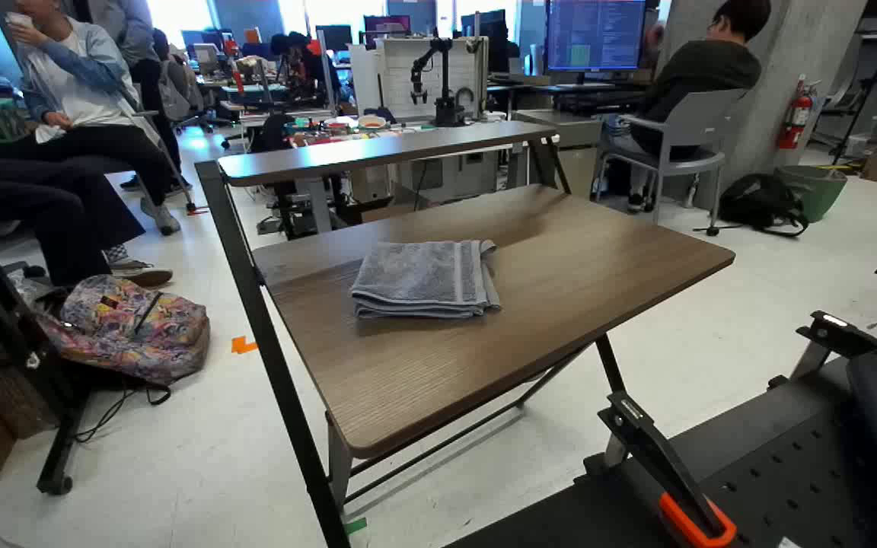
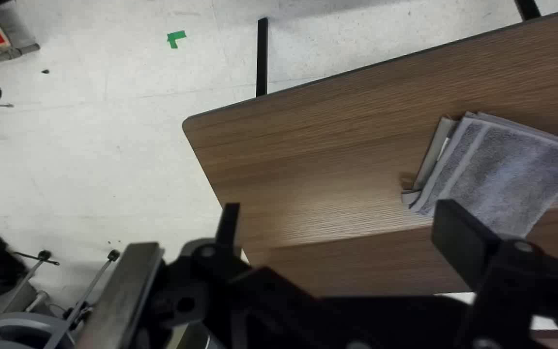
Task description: Move the cloth
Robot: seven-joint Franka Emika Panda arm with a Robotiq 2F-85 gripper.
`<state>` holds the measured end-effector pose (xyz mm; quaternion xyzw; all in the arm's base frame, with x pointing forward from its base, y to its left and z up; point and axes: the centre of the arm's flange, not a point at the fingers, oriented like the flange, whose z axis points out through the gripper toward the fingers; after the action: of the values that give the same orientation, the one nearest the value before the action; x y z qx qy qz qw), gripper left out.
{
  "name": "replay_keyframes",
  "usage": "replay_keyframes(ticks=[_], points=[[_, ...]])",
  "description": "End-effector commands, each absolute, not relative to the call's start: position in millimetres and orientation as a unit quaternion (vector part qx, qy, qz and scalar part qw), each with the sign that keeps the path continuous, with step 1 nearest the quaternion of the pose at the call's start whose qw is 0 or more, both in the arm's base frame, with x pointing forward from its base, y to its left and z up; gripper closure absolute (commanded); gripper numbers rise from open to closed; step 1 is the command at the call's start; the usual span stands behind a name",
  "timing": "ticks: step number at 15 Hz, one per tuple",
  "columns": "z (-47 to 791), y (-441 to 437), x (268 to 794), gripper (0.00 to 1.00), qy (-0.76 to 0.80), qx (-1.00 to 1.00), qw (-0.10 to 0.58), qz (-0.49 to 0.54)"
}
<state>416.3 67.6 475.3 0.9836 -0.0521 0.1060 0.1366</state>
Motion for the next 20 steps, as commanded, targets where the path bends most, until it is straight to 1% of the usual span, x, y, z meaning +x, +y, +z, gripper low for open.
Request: replay_keyframes(ticks=[1,16,17,20], points=[[475,68,416,0.00,-0.052,0.984,0.137,0.106],[475,67,418,0.00,-0.064,0.983,0.139,0.106],[466,65,422,0.00,-0.079,0.979,0.150,0.113],[436,62,438,0.00,-0.099,0.980,0.138,0.106]])
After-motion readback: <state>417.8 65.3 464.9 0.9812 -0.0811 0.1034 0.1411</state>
